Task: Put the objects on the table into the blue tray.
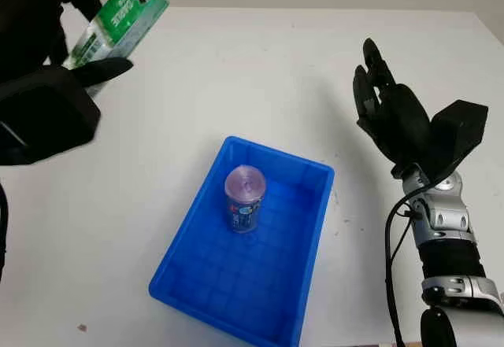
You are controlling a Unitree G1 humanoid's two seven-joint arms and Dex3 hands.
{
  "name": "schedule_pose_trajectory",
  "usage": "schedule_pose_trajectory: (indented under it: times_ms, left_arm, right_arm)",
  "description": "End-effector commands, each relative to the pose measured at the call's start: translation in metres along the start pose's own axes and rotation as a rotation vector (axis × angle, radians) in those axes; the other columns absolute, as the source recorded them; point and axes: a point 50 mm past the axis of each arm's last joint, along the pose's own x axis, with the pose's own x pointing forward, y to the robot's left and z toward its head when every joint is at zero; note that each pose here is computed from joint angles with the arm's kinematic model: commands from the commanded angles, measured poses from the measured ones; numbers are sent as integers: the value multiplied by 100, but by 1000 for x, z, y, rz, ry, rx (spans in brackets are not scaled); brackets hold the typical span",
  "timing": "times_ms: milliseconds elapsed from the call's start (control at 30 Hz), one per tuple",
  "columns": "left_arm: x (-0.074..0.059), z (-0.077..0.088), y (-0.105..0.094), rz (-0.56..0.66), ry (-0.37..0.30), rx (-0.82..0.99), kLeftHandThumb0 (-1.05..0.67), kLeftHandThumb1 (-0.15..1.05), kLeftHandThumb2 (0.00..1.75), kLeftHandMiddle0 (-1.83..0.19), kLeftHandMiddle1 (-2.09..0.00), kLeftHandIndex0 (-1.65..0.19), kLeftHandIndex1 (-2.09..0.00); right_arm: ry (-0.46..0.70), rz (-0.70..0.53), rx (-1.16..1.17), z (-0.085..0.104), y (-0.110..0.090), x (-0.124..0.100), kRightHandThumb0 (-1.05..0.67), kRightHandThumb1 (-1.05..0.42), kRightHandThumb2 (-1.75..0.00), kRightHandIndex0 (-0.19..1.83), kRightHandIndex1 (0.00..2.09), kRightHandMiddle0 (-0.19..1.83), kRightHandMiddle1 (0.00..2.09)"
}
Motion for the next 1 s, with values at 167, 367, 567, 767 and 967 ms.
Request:
schedule_pose_trajectory:
  times_ms: [167, 367, 567, 767, 967]
  left_arm:
    - [-12, 38, 0, -201, -188, -168, -26, 105, 30, -32, -209, -18, -198]
    - [-18, 56, -15, -408, -181, -232, -22, 105, 33, -15, -209, -5, -209]
    - [-21, 65, -28, -554, -164, -286, -22, 105, 37, -9, -209, 6, -209]
    - [-23, 67, -36, -680, -97, -312, -21, 105, 42, -9, -209, 13, -209]
    - [-24, 66, -40, -714, -81, -393, -19, 105, 47, -16, -209, 13, -209]
  right_arm:
    - [-11, -2, -18, 5, -3, 0, -66, -105, -60, -19, 1, -19, 3]
    - [-11, 9, -25, 3, -3, -1, -66, -105, -61, -19, 0, -19, 0]
    - [-8, -7, -25, 3, -4, -3, -67, -105, -59, -19, 1, -19, 3]
    - [-8, -7, -30, 4, -4, -3, -66, -105, -59, -19, 1, -19, 2]
    - [-10, 4, -37, 5, -2, -1, -67, -105, -59, -19, 0, -19, 0]
